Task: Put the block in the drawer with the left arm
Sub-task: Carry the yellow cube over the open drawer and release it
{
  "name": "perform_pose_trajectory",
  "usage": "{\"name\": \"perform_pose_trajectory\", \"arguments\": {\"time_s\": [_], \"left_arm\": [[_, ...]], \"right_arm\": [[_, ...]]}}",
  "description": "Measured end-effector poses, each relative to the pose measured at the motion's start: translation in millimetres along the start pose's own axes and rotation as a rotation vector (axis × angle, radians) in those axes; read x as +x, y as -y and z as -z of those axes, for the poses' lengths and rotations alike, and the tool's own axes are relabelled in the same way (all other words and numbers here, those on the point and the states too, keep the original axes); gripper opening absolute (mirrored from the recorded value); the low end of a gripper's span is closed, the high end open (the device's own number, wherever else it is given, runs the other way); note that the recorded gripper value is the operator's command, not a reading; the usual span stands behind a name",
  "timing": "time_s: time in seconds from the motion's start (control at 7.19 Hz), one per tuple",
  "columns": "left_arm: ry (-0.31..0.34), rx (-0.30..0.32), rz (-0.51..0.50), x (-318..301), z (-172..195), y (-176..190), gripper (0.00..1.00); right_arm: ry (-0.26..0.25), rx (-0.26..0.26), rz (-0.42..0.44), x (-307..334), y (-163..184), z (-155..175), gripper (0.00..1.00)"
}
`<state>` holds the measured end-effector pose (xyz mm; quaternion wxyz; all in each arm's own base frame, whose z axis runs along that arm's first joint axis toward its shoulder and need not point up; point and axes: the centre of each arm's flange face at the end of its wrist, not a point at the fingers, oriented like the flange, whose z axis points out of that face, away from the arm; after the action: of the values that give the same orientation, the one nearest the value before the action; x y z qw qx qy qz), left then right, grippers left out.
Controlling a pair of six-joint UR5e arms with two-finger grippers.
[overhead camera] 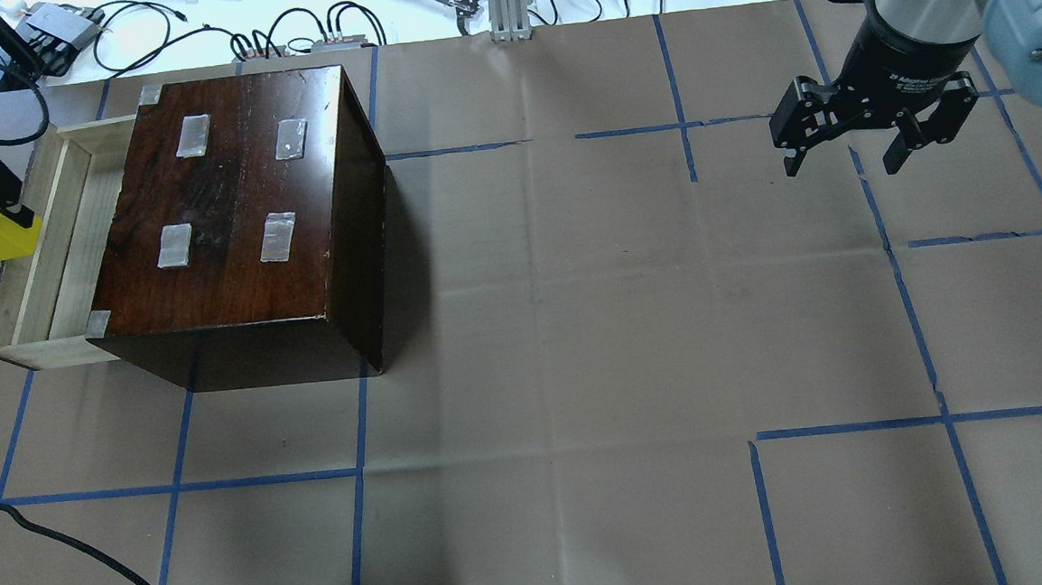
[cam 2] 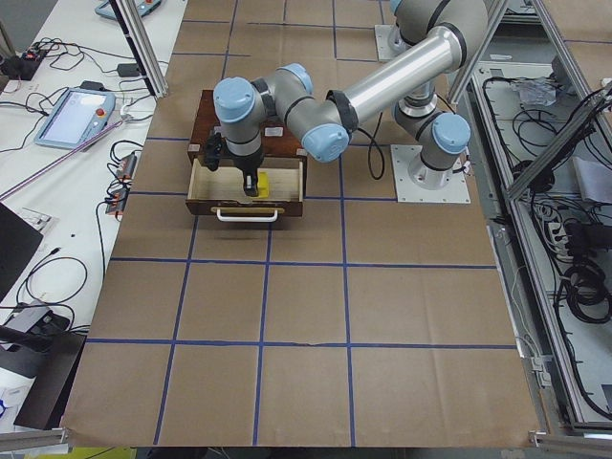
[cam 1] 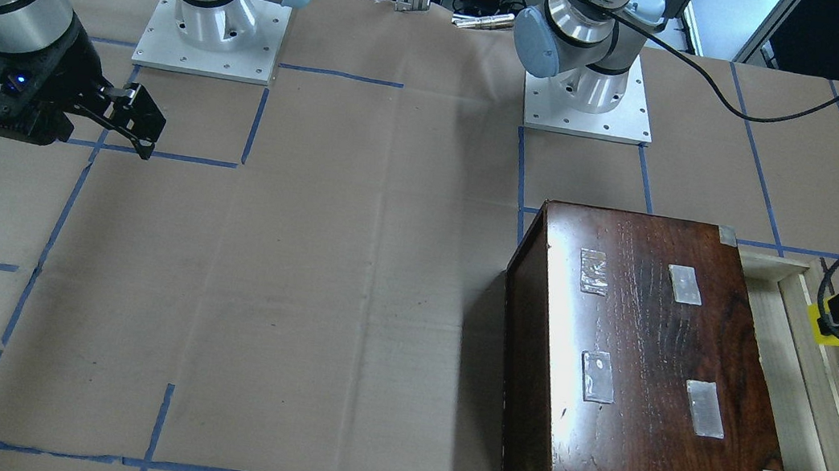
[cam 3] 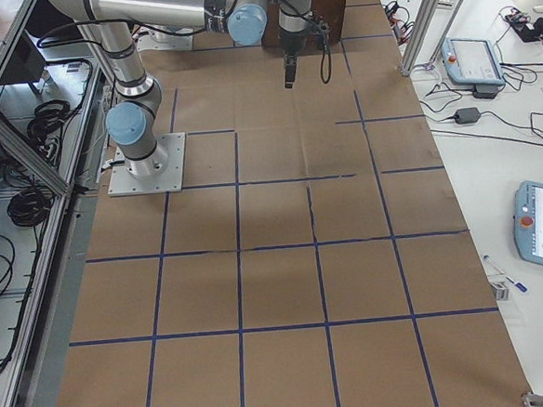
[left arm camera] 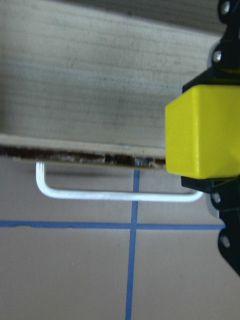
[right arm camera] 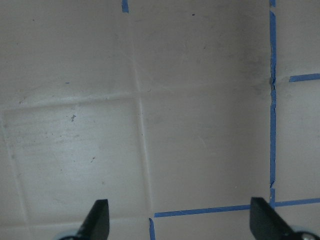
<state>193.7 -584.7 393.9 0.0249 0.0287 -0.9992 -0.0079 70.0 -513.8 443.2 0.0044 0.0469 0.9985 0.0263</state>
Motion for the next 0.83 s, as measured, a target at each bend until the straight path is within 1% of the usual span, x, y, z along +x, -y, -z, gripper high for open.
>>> {"name": "perform_pose_trajectory", "arguments": {"time_s": [0.14,0.42,0.56,0.7,0.83], "left_arm": [[-0.007,-0.014,-0.003,14,-12,3,0.28],[-0.022,-0.041,-0.007,21,-31,8,0.29],[-0.027,-0.052,-0.008,21,-39,11,0.39],[-0.03,-0.06,-0.009,20,-45,14,0.94],[-0.029,-0.059,-0.01,19,-47,15,0.99]], "right_arm": [[0.0,0.0,0.0,0,0,0,1.0],[0.0,0.001,0.0,0,0,0,1.0],[0.0,0.0,0.0,0,0,0,1.0],[0.0,0.0,0.0,0,0,0,1.0],[0.0,0.0,0.0,0,0,0,1.0]]}}
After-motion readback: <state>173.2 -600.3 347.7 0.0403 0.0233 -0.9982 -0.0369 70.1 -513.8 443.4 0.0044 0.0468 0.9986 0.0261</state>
